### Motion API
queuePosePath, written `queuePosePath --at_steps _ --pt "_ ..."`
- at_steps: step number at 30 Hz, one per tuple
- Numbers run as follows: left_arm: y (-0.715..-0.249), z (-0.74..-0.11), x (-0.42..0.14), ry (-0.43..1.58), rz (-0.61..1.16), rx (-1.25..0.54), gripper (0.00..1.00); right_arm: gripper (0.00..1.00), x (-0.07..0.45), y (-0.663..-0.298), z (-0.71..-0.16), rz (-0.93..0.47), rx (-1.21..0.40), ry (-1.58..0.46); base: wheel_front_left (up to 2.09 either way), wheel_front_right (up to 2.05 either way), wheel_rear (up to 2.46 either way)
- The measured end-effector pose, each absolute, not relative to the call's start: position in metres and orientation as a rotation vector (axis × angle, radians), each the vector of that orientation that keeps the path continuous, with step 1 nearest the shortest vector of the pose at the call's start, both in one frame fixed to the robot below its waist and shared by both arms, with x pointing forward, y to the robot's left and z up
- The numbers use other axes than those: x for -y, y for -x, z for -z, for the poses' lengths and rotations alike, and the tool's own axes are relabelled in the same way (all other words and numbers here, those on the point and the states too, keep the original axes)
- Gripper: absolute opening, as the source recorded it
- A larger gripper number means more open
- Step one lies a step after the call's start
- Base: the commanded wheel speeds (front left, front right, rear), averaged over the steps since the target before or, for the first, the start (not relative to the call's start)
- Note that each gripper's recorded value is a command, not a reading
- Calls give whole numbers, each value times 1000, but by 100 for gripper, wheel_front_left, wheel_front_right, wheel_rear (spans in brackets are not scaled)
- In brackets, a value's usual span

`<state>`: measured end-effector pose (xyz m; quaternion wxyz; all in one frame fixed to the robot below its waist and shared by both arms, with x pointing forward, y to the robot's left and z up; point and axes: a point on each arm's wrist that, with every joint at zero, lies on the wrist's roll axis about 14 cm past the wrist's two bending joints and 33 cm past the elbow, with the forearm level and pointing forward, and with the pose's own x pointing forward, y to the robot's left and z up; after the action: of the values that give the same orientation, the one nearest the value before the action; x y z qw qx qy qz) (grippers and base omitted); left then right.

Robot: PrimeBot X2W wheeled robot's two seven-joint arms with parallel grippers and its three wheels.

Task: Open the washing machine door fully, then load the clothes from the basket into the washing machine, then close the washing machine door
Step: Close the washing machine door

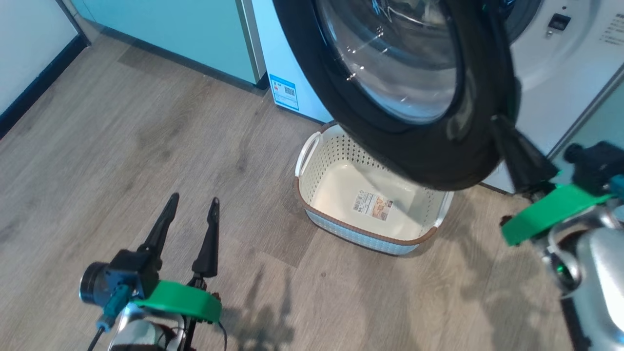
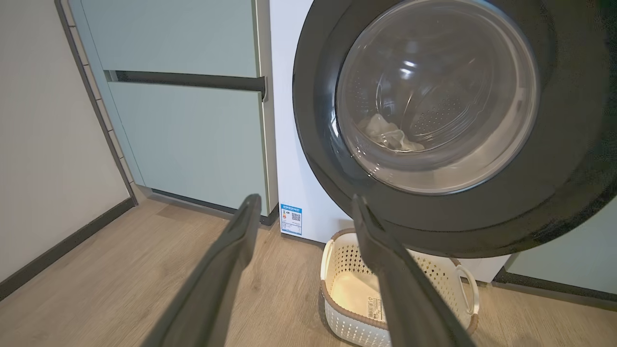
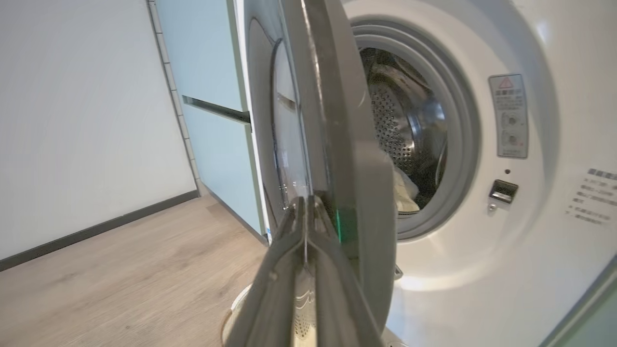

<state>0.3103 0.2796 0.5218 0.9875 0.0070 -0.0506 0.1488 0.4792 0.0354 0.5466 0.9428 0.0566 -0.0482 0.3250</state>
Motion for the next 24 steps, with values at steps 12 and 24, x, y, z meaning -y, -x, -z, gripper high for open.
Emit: queuePosePath --at_steps 12,24 --pt "-328 -528 -269 -21 -256 118 100 0 -19 -525 -534 -578 81 -109 0 0 0" --pt "-349 -526 -264 -33 -241 110 100 0 -12 -579 -515 -536 53 -56 0 0 0"
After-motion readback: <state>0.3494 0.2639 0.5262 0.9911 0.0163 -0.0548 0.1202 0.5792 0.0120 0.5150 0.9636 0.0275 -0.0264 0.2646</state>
